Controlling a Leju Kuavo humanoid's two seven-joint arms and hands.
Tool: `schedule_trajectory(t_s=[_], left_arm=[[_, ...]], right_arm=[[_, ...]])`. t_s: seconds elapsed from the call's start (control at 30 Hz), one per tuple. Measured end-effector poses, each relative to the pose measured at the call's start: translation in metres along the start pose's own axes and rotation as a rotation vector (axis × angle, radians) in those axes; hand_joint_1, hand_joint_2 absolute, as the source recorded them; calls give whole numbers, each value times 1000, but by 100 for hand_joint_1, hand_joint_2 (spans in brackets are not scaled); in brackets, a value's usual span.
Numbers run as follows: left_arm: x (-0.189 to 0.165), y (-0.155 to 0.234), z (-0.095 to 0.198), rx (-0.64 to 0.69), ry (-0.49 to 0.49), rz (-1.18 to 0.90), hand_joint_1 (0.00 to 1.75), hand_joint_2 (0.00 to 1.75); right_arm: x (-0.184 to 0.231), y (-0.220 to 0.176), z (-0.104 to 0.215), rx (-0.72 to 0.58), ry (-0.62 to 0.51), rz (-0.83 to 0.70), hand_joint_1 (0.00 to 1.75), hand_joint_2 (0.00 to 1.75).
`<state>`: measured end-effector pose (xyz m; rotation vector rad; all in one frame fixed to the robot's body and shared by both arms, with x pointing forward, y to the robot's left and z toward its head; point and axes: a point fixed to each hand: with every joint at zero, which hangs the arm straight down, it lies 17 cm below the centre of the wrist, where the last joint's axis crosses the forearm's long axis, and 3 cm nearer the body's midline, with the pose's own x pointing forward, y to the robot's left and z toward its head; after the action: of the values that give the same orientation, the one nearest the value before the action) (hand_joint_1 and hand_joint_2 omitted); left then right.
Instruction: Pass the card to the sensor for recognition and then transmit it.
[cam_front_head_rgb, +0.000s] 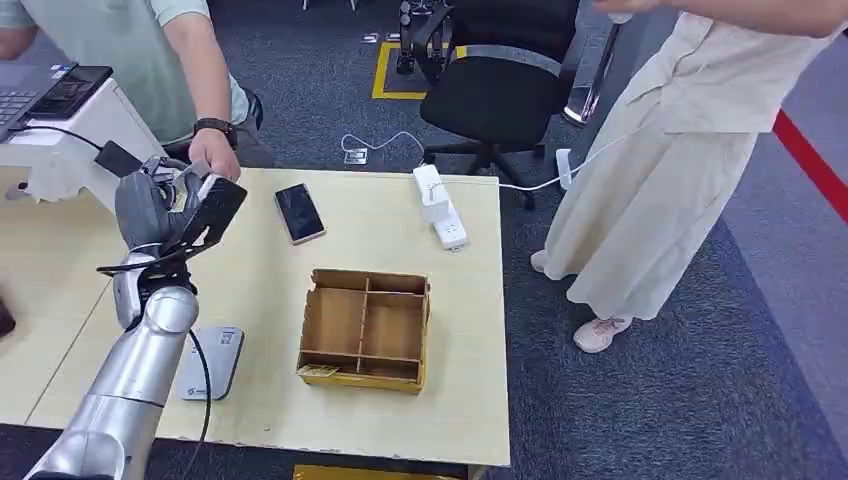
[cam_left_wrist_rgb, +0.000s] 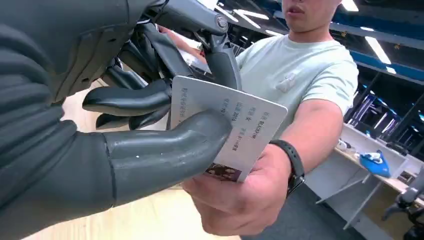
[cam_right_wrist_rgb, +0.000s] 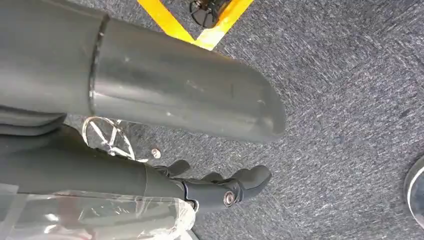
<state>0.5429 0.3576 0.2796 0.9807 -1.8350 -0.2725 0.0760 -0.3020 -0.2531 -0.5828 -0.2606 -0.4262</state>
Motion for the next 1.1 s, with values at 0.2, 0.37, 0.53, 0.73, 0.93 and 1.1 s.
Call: schedule_trajectory(t_s=[0.2,0.37,0.53,0.73,0.93,1.1], left_arm=[[5,-9,-3,-15,1,29,0,175],[4,-17,0,-31,7,30,0,175],[2,-17,0,-29,15,37,0,175],[1,-16,0,-25,14,36,0,0],[-4,-3,-3,4,-7,-18,0,0],[-11,10,-7,22,-14,-56,0,175]], right_arm=[[-3,0,1,-3,13,-9,0,0],[-3,0,1,-6,12,-11,0,0],[-3,-1,1,-9,12,-13,0,0],[-3,-1,1,-10,13,-13,0,0],[-4,-2,1,-12,16,-16,0,0],[-5,-3,1,-15,21,-21,0,0]])
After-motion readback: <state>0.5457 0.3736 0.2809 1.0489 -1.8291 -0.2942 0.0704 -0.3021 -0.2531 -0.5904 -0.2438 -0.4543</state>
